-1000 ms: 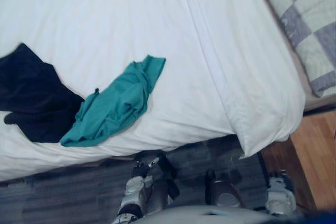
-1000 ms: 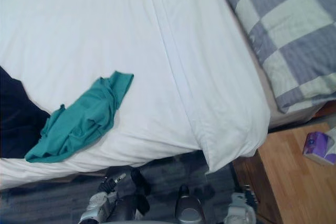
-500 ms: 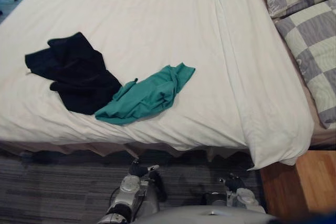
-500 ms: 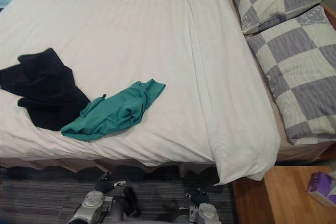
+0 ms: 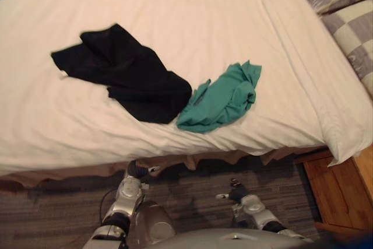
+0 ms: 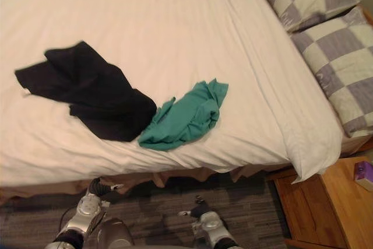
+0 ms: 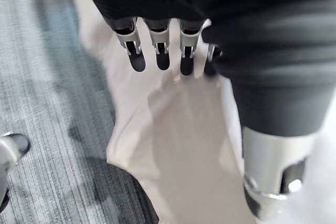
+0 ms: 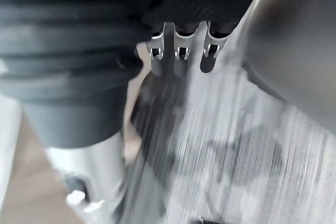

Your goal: Tidy the bed and pick cloth on bed and put in laundry

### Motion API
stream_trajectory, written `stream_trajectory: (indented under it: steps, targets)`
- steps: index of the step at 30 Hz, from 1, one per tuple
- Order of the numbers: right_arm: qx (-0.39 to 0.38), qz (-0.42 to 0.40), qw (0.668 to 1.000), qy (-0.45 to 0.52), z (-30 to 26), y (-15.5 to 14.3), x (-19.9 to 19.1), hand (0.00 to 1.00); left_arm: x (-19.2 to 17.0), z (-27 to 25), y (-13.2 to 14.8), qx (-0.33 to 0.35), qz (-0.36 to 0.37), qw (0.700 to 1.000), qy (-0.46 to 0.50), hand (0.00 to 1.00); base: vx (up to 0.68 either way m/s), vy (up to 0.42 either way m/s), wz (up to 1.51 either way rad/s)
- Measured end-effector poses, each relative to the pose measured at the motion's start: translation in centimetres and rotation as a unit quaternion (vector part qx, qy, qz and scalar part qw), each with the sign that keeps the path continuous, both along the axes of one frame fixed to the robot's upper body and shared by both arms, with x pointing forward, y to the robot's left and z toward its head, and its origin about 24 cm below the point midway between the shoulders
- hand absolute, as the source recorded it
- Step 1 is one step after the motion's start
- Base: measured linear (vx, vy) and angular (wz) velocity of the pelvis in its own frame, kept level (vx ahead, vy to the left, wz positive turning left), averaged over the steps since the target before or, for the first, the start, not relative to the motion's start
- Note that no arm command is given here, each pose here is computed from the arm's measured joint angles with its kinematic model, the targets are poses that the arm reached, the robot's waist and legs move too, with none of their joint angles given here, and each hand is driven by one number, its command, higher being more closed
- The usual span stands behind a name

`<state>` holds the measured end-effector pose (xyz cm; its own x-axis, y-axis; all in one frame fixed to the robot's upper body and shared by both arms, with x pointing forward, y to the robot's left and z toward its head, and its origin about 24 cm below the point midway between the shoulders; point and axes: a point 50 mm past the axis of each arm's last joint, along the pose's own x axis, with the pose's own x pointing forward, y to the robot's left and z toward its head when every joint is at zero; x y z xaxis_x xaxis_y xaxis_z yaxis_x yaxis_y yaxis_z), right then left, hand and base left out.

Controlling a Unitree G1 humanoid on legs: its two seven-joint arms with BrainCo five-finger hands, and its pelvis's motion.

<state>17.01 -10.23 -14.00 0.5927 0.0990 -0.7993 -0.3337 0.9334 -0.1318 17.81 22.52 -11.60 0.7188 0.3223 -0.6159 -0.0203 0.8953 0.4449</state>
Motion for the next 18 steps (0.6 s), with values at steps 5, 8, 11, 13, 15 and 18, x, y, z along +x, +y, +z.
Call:
stream_trajectory:
  steps: [5,8,11,13,15,18]
  targets:
    - [-0.005,-0.015,1.0,-0.007,-0.1,-1.1,-0.6,0.0,-3.2,-2.5,-3.9,-0.058,-0.013,0.996,0.067,0.0,-0.02,-0.109,0.57]
    - [-0.001,-0.048,0.999,-0.005,-0.2,-1.7,-0.8,0.0,-4.0,-2.9,-4.1,-0.064,-0.002,0.995,0.082,0.0,0.0,0.021,0.5]
    - [0.005,-0.077,0.997,0.004,-0.4,-2.3,-1.0,0.0,-4.5,-3.1,-3.7,-0.083,0.049,0.992,0.085,0.0,0.01,0.049,0.25]
    - [0.007,-0.089,0.996,0.006,-0.4,-2.5,-1.1,0.0,-5.0,-3.3,-3.5,-0.105,0.093,0.987,0.084,0.0,0.02,0.083,0.18]
    - [0.007,-0.096,0.995,0.013,-0.6,-2.7,-1.5,0.0,-5.0,-3.2,-3.2,-0.118,0.126,0.982,0.075,0.0,-0.01,0.074,0.37]
    - [0.019,-0.152,0.988,0.024,-0.8,-3.6,-2.2,0.0,-5.4,-3.5,-3.6,-0.147,0.172,0.971,0.072,0.0,0.01,0.039,0.32]
